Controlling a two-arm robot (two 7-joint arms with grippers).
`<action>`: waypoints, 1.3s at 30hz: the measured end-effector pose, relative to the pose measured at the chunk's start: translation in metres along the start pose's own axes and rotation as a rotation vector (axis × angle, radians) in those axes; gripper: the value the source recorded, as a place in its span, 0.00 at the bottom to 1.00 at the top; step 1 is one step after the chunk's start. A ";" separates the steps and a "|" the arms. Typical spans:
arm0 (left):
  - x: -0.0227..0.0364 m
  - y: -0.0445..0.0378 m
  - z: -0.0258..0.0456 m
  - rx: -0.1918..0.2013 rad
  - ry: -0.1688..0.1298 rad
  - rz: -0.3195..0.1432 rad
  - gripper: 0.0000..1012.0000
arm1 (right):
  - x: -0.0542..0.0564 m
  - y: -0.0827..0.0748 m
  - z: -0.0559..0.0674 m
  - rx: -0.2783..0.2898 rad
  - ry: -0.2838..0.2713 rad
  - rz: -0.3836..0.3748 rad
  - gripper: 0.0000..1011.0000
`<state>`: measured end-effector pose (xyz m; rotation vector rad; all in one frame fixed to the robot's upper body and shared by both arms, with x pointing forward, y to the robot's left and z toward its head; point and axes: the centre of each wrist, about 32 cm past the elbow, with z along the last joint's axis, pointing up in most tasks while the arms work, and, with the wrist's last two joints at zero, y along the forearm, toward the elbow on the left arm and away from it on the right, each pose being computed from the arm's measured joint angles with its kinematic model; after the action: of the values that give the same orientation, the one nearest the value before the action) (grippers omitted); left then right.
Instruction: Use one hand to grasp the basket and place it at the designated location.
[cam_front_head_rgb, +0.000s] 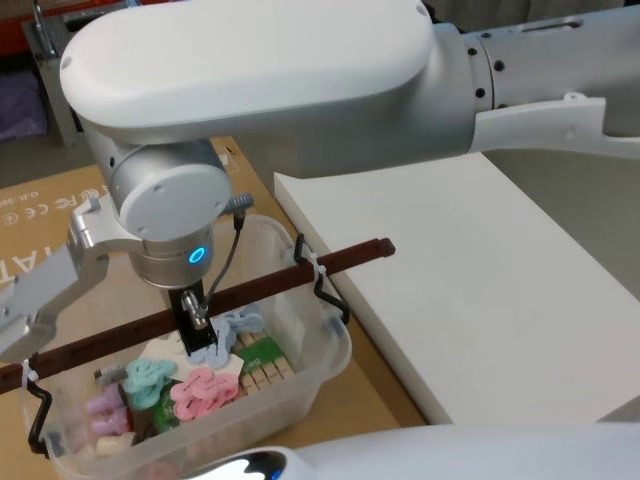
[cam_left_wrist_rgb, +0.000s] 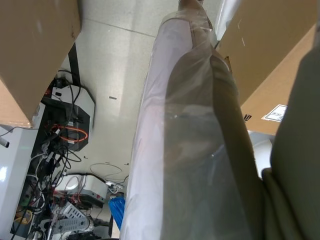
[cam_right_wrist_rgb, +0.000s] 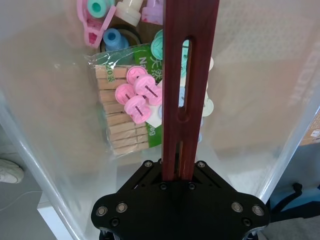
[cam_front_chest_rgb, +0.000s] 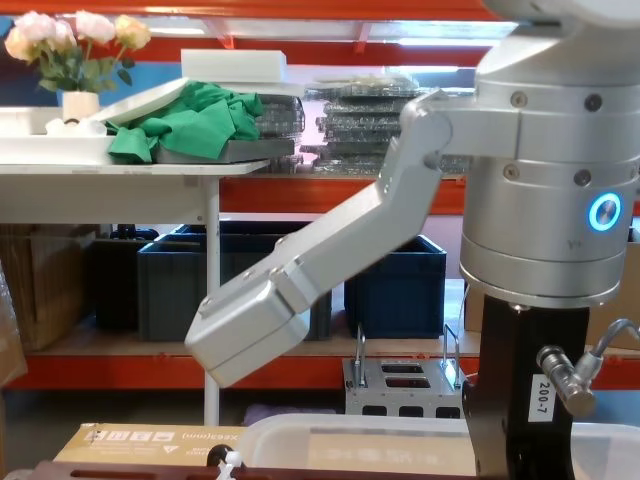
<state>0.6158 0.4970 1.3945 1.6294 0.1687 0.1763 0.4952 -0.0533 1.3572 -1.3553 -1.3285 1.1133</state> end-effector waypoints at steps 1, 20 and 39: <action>0.0000 0.0000 0.0000 0.000 0.000 0.000 0.00 | 0.000 0.001 0.000 0.000 0.001 0.003 0.00; 0.0000 0.0000 0.0001 0.000 0.000 0.000 0.00 | 0.004 0.007 -0.001 -0.005 0.018 0.028 0.00; 0.0000 0.0000 0.0000 0.000 0.000 0.000 0.00 | 0.012 0.022 -0.001 -0.018 0.043 0.075 0.00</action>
<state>0.6158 0.4969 1.3945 1.6293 0.1686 0.1762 0.5007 -0.0414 1.3356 -1.4448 -1.2685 1.1181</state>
